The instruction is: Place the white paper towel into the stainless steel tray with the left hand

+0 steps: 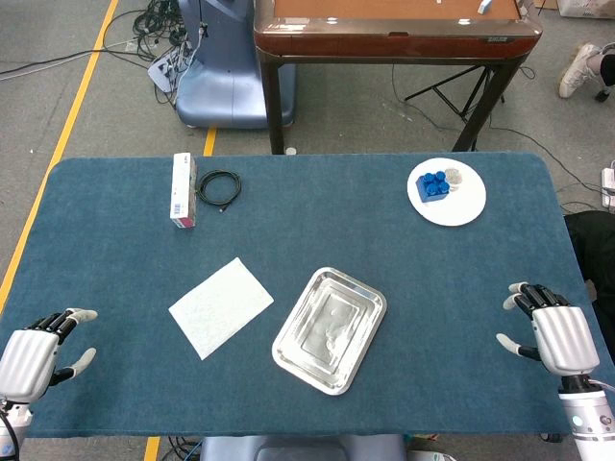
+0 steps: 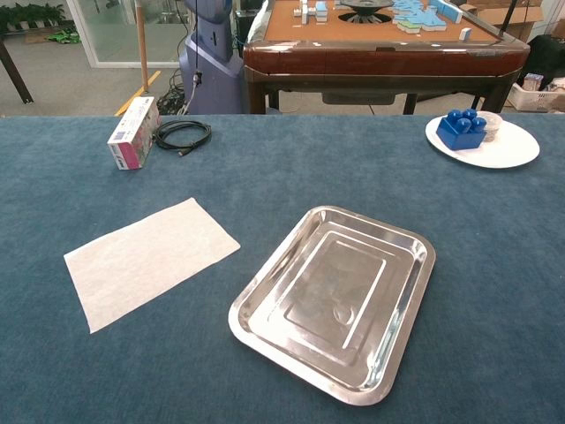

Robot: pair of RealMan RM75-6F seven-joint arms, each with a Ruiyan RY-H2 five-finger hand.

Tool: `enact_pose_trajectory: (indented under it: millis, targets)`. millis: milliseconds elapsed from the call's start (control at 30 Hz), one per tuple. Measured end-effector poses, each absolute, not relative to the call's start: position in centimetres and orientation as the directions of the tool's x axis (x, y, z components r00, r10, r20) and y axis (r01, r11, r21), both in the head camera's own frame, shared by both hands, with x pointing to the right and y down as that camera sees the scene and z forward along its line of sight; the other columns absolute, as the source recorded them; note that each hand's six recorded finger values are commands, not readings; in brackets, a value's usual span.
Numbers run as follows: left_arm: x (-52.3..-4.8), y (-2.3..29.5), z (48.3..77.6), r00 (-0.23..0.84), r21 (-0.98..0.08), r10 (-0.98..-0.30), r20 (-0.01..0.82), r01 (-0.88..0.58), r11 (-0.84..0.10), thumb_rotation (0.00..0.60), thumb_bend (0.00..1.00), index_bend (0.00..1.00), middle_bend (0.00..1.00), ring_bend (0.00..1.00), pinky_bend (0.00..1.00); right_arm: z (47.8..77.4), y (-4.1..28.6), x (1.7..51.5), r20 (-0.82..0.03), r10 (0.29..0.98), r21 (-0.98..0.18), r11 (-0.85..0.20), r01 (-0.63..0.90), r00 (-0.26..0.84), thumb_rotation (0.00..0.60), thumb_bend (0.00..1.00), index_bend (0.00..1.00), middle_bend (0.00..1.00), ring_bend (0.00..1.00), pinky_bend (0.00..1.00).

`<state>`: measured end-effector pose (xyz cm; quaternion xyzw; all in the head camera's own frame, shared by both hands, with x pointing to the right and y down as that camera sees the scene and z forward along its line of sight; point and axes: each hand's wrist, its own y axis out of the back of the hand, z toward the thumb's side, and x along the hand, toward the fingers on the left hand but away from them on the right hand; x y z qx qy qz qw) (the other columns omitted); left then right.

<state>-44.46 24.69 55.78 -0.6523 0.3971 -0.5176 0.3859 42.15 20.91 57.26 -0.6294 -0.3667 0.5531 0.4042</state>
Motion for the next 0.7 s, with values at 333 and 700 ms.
enact_pose_trajectory:
  millis: [333,700]
  targets:
    - [-44.22,24.77,55.86,0.158,-0.912,-0.915,0.370,-0.124,-0.390,0.600,0.23,0.33,0.36,0.38,0.49,57.39,20.94,42.14,-0.406,0.906,-0.912,-0.410,0.010,0.116,0.600,0.09,0.45,0.32,0.27,0.43]
    - [-43.77,25.16,55.78,0.170,-0.911,-0.916,0.363,-0.139,-0.387,0.600,0.23,0.33,0.15,0.14,0.39,57.69,20.75,42.00,-0.420,0.900,-0.905,-0.424,0.012,0.118,0.600,0.09,0.45,0.33,0.27,0.43]
